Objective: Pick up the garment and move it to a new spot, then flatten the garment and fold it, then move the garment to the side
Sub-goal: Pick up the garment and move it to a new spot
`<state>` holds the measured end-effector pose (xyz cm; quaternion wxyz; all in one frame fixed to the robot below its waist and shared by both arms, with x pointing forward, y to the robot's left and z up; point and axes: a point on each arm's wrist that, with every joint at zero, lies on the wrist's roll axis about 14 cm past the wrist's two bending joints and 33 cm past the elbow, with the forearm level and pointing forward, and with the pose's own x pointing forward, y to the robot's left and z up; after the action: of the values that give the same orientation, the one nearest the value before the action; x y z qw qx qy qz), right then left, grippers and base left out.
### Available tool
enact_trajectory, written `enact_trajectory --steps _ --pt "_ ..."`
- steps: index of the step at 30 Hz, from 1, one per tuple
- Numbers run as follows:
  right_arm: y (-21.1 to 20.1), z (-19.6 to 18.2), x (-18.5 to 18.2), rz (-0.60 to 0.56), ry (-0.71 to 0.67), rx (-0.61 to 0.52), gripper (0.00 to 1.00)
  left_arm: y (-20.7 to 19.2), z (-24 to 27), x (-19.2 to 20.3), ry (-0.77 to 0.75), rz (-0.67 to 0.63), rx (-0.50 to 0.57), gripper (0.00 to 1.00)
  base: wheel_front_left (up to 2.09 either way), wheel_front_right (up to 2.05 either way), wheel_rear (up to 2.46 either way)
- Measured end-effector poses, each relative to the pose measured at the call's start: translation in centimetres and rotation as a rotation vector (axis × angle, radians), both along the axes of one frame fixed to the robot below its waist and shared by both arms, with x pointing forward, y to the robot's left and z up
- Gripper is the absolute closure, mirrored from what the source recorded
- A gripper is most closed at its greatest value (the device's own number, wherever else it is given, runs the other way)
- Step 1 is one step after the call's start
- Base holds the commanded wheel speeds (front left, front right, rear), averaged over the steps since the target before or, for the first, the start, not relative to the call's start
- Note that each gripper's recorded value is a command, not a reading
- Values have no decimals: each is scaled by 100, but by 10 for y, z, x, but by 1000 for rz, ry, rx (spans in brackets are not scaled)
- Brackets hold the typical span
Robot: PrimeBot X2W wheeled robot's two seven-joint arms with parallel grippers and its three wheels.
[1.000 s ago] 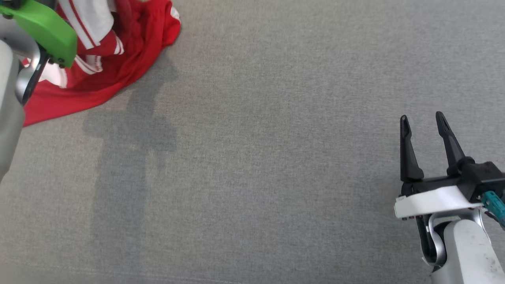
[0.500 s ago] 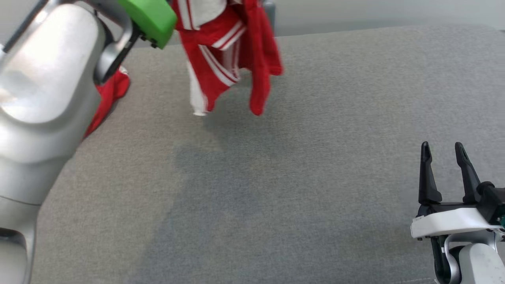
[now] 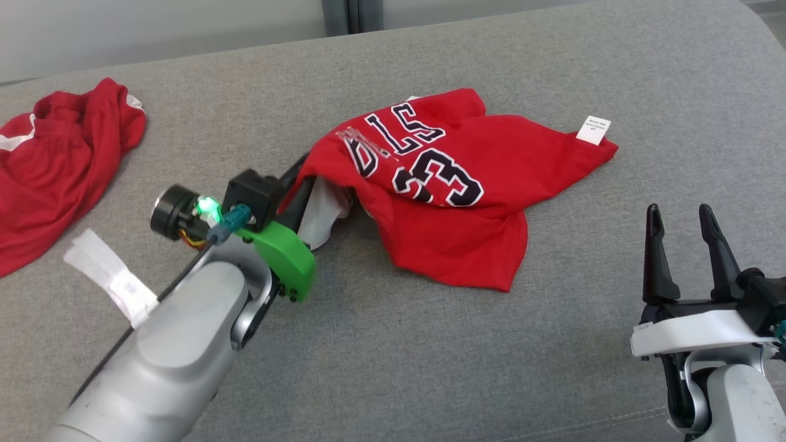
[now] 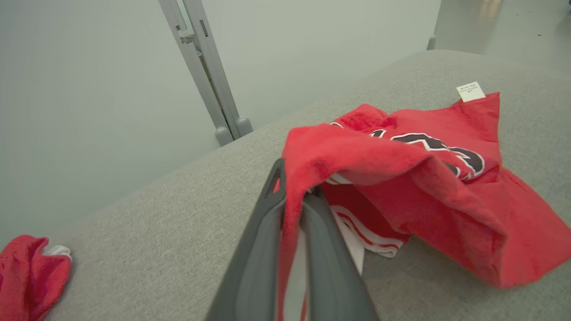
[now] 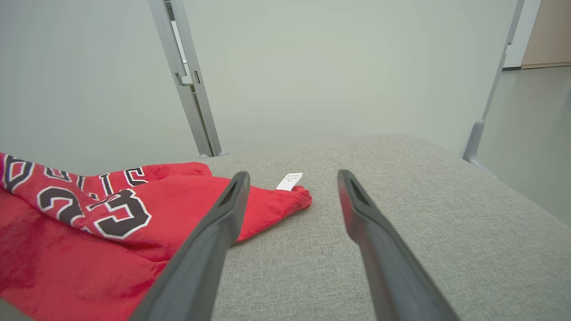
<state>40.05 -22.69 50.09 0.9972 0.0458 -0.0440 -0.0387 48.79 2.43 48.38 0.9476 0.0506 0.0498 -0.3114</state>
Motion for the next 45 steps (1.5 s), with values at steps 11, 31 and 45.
enact_trajectory --steps 11,31,45 --pt "23 -4 11 66 8 6 0 24 -50 -31 159 186 -105 0 0 0 0" --pt "45 25 -19 132 -63 -15 0 97 0 -94 26 510 -359 0 0 0 0" --pt "68 15 -36 197 -37 47 0 135 -6 -134 1 644 -350 0 0 0 0"
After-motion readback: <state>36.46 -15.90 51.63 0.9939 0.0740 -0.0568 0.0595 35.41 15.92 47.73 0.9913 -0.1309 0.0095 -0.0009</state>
